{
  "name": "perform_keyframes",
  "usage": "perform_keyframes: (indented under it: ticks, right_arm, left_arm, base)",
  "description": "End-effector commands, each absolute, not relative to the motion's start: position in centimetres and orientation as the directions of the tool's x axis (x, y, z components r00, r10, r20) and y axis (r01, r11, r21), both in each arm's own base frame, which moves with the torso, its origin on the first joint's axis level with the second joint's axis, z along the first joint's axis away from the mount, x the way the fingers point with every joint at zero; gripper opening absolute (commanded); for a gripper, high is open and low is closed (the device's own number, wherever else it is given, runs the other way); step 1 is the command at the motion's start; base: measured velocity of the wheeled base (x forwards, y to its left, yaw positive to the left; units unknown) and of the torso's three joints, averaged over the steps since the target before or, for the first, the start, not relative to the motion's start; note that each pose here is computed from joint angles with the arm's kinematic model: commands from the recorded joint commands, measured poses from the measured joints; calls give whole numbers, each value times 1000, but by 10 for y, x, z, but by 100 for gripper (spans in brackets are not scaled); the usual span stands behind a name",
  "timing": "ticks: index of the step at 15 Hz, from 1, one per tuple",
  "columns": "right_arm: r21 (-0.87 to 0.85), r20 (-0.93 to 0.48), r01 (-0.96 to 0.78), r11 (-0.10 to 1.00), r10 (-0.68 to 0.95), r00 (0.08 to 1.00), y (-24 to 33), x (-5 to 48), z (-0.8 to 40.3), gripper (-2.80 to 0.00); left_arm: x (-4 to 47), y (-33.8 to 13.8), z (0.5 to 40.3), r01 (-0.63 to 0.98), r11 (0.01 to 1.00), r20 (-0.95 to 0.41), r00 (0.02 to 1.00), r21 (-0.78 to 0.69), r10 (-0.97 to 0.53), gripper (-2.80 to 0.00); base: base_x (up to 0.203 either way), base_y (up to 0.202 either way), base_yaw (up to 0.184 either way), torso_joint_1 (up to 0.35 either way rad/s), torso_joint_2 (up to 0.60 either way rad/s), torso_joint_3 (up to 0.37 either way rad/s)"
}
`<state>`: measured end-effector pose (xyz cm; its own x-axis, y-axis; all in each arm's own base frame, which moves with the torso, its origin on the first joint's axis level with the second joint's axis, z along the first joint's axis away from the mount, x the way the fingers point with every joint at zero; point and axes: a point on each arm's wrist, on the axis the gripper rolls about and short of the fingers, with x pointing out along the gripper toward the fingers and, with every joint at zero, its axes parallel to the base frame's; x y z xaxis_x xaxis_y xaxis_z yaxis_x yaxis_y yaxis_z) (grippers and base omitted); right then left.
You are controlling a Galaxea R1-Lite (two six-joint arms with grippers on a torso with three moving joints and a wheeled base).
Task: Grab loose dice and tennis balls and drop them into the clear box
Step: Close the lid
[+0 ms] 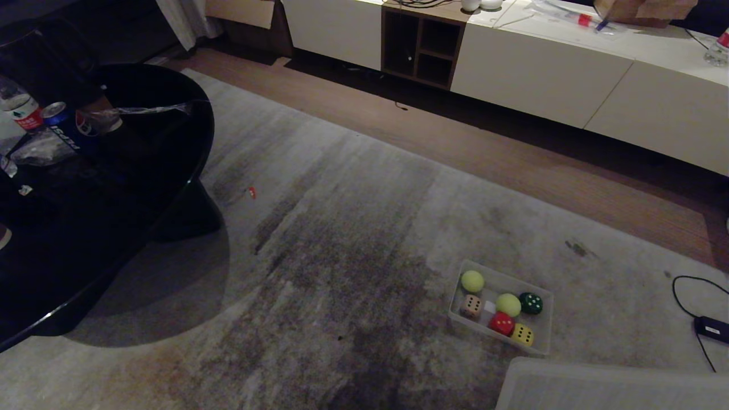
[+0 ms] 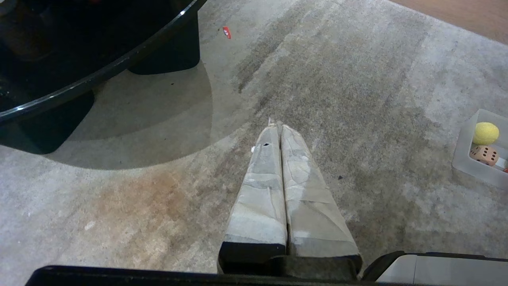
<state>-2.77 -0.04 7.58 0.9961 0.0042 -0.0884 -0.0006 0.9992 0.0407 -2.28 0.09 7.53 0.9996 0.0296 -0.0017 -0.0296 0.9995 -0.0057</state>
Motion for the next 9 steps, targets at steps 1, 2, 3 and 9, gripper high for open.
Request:
perform_keyframes:
  ticks: [1,2,3,9]
  right_arm:
    - [41,-89,-1,999,5,996,0,-28,76,-280]
    - [40,-89,-1,999,5,996,0,-28,76,-280]
    - [41,-89,-1,999,5,996,0,-28,76,-280]
    - [41,-90,-1,999,5,996,0,-28,76,-280]
  left_arm:
    - [-23,1,75,-31,1000,-5,1000,-4,31,-280]
    - [-23,1,75,-31,1000,-5,1000,-8,31,-280]
    - [-23,1,75,-32,999,-5,999,-9,32,-280]
    - [-23,1,75,-32,999,-5,999,-9,32,-280]
  base:
    - [0,0,0,0,0,0]
    - [0,0,0,0,0,0]
    - [-60,0,4,-2,-1,5]
    - [-121,0,-2,1,-1,3]
